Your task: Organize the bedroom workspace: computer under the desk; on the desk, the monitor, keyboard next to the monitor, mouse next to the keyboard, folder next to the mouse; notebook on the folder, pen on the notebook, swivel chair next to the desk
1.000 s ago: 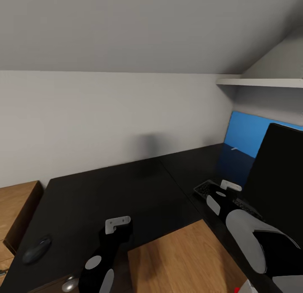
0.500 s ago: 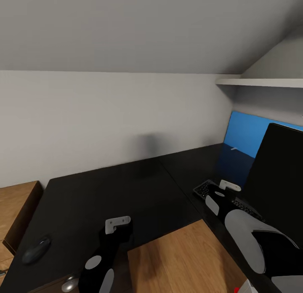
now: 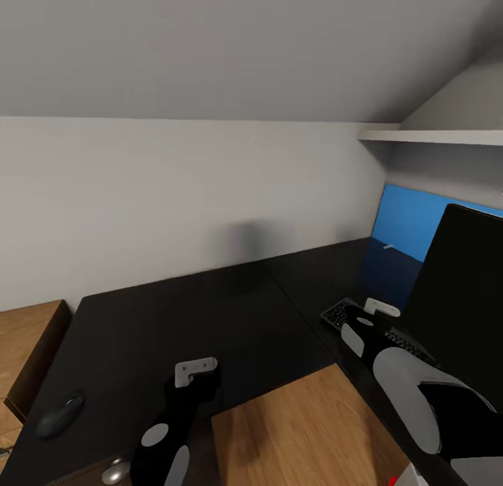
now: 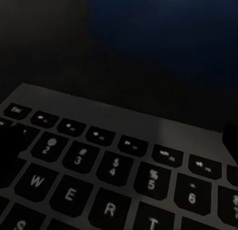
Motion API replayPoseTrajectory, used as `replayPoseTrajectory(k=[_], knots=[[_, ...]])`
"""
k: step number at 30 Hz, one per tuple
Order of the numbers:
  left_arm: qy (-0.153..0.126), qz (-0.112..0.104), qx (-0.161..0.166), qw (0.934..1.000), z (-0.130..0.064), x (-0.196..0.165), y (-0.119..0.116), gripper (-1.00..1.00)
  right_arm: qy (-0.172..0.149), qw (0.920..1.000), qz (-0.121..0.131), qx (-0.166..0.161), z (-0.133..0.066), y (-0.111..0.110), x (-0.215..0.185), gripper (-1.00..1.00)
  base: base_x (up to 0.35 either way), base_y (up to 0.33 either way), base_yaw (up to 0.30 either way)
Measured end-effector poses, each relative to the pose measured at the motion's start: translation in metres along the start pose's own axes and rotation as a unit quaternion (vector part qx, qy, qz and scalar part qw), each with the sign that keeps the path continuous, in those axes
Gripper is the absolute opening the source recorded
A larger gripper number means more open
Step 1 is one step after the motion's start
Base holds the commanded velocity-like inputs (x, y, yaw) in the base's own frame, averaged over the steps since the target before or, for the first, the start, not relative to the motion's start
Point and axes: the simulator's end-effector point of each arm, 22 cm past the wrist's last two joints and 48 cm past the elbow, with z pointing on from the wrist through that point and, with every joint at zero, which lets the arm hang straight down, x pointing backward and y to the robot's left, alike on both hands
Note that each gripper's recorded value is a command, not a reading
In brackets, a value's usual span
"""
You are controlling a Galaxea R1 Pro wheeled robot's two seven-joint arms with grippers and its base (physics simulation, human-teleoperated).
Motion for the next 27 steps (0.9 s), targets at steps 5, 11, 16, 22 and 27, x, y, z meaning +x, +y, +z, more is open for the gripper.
replayPoseTrajectory(k=[5, 11, 16, 22, 27], knots=[[-0.001, 0.0, 0.002, 1.0, 0.003, 0.008, -0.001, 1.0, 0.0, 1.0, 0.0, 0.001, 0.003, -0.001, 0.008, 1.0, 0.0, 0.0, 0.0], [-0.001, -0.001, 0.003, 1.0, 0.007, 0.018, 0.0, 1.0, 0.0, 1.0, 0.0, 0.0, 0.007, -0.002, 0.019, 1.0, 0.0, 0.0, 0.0], [-0.002, -0.001, 0.003, 1.0, 0.01, 0.026, 0.001, 1.0, -0.002, 1.0, -0.005, -0.001, 0.01, -0.002, 0.027, 1.0, 0.0, 0.0, 0.0], [-0.002, 0.0, 0.004, 1.0, 0.012, 0.033, 0.002, 1.0, -0.007, 1.0, -0.003, 0.0, 0.014, -0.004, 0.026, 1.0, 0.0, 0.0, 0.0], [-0.002, 0.0, 0.004, 1.0, 0.012, 0.034, 0.002, 1.0, -0.004, 1.0, -0.004, 0.0, 0.014, -0.004, 0.026, 1.0, 0.0, 0.0, 0.0]])
